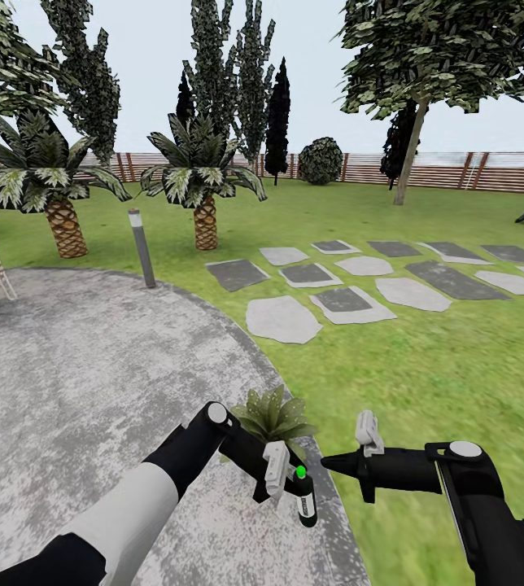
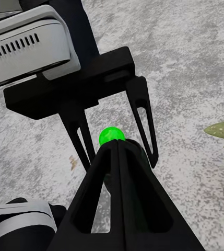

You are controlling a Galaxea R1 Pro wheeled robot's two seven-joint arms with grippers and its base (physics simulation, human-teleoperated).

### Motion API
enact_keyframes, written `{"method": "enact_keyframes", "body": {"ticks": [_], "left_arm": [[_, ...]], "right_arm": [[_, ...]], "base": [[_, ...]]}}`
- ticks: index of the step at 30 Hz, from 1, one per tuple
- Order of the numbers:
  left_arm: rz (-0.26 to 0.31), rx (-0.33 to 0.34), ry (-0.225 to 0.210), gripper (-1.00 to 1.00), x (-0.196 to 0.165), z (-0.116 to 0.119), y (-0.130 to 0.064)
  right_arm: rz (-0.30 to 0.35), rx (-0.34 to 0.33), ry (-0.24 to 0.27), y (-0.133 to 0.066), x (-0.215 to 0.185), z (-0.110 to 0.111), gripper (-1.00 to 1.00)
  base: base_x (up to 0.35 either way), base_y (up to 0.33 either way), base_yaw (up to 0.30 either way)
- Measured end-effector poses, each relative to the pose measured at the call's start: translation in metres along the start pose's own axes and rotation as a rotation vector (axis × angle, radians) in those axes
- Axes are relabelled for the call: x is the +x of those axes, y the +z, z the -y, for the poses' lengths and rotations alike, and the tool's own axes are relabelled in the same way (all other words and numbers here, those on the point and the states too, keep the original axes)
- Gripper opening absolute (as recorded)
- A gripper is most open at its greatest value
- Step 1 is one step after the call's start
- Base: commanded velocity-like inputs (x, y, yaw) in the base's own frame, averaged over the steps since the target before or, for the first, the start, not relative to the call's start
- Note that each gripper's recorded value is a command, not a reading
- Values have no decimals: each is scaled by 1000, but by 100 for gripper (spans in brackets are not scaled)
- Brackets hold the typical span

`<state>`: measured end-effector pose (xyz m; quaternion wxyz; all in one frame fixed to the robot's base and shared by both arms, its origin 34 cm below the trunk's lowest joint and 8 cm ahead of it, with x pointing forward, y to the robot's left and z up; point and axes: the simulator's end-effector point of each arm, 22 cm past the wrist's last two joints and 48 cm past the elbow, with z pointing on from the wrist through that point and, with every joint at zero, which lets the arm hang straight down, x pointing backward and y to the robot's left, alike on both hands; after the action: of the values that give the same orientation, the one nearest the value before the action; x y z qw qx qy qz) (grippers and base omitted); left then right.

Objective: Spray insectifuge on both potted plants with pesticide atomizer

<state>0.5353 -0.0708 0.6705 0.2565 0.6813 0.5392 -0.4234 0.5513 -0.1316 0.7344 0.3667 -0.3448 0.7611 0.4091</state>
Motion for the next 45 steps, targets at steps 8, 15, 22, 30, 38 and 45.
{"method": "enact_keyframes", "body": {"ticks": [8,15,22,30,38,45], "left_arm": [[1,0,-1,-100,0,0,0],[1,0,-1,-100,0,0,0],[1,0,-1,-100,0,0,0],[32,-4,-6,-100,-7,-1,0],[64,-7,-10,-100,-14,-2,0],[64,-7,-11,-100,-14,-1,0]], "right_arm": [[0,0,0,0,0,0,-100],[0,0,0,0,0,0,-100],[0,0,0,0,0,0,-100],[0,0,0,0,0,0,-100],[0,1,0,0,0,0,-100],[0,1,0,0,0,0,-100]], "base": [[0,0,0],[0,0,0],[0,0,0],[0,0,0],[0,0,0],[0,0,0]]}}
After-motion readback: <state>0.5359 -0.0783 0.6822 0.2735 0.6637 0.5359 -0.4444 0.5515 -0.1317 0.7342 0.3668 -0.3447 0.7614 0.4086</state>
